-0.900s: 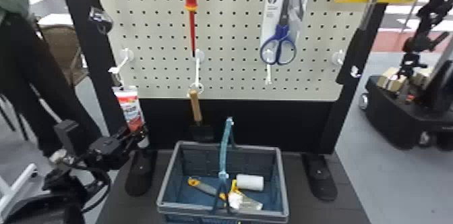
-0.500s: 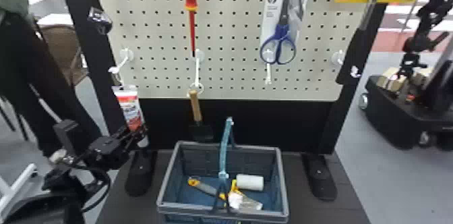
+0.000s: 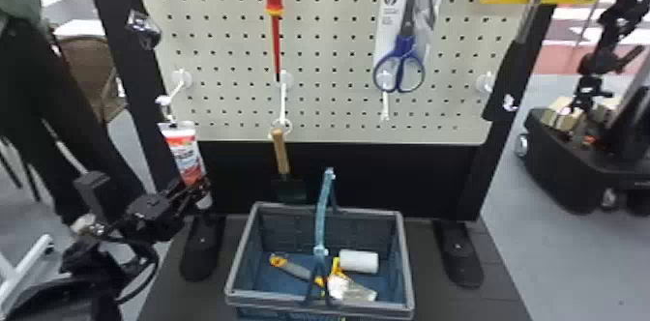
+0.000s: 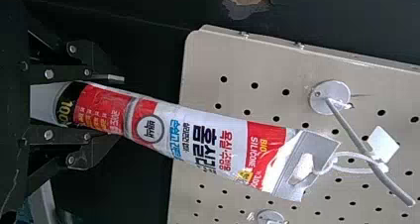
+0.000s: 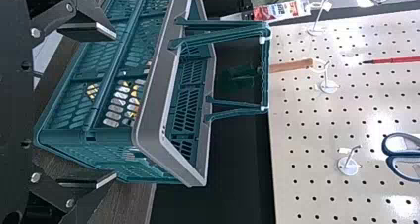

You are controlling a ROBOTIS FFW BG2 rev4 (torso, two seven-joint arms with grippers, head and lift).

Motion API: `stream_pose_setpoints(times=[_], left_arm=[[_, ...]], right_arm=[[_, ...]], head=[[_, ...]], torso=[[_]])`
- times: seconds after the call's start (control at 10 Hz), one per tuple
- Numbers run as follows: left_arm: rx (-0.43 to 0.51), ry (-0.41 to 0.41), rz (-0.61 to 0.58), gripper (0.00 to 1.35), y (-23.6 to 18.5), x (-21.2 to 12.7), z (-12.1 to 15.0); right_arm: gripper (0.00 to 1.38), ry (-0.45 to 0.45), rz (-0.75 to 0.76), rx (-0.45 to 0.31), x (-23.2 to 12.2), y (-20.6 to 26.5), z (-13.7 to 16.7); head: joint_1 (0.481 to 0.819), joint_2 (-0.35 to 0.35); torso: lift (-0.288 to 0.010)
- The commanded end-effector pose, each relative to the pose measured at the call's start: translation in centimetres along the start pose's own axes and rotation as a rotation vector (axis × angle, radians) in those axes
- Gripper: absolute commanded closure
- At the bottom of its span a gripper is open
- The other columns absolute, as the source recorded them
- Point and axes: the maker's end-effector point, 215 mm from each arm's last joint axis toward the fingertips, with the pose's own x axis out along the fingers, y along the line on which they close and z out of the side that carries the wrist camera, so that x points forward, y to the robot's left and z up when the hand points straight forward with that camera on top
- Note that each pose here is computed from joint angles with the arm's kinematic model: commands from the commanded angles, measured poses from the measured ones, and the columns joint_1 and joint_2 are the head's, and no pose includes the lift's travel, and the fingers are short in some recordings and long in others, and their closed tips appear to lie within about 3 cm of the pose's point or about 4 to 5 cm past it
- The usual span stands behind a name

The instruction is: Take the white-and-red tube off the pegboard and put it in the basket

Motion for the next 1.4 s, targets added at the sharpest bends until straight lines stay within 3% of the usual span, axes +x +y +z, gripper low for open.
stream_pose_setpoints(times=[0.0, 0.7, 1.3], left_arm=[[0.005, -0.010, 0.005, 1.19, 0.2, 0.0, 0.4], [0.059, -0.066, 0.000, 1.19, 0.4, 0.0, 4.2], [0.070, -0.082, 0.010, 1.19, -0.2, -1.5, 4.3]], right_arm=[[0.29, 0.000, 0.000, 0.001, 0.0, 0.0, 0.0], [0.29, 0.009, 0.000, 0.006, 0.0, 0.0, -0.4], [0.29, 0.015, -0.001, 0.010, 0.0, 0.0, -0.7]], head=[[0.549, 0.000], [0.549, 0.000], [0.549, 0.000]], torso=[[-0.100], [-0.100], [-0.100]])
